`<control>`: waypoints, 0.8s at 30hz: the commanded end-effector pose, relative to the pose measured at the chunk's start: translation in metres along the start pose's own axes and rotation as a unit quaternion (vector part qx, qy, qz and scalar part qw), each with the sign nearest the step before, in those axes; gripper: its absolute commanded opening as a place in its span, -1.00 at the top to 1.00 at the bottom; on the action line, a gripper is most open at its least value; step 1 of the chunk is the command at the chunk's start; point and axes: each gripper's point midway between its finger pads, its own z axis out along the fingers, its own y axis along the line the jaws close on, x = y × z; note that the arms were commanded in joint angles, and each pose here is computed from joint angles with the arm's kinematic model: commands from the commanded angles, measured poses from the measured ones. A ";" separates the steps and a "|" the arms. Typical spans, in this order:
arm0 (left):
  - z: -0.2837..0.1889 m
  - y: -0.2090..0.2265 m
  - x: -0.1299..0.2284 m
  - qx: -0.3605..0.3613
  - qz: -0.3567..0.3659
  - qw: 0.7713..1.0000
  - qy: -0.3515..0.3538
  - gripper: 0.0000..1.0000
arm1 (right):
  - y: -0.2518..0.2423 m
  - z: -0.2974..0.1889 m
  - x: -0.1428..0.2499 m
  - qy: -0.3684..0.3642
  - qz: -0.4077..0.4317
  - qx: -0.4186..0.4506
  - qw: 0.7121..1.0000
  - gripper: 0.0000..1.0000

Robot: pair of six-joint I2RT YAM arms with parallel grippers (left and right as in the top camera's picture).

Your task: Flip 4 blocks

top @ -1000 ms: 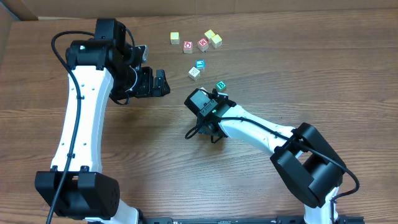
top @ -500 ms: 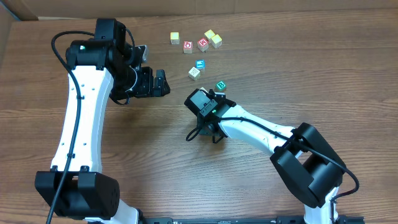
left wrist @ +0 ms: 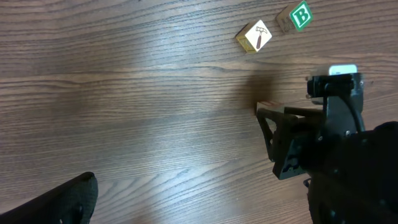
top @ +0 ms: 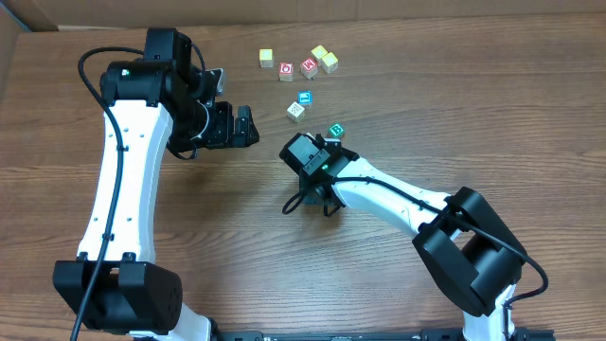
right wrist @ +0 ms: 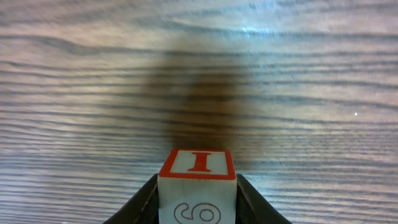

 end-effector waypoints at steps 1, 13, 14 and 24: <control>-0.003 -0.007 -0.006 0.010 0.002 1.000 -0.009 -1.00 | 0.013 -0.017 -0.018 -0.027 0.001 -0.019 0.999 0.34; -0.003 -0.007 -0.006 0.010 0.002 1.000 -0.009 -1.00 | 0.008 -0.017 -0.022 -0.041 0.000 -0.004 0.999 0.34; -0.004 -0.007 -0.006 0.010 0.002 1.000 -0.009 -1.00 | 0.009 -0.016 -0.022 -0.041 -0.001 -0.004 0.999 0.34; -0.003 -0.007 -0.006 0.010 0.002 1.000 -0.009 -1.00 | 0.008 -0.013 -0.019 -0.037 -0.003 -0.001 0.999 0.34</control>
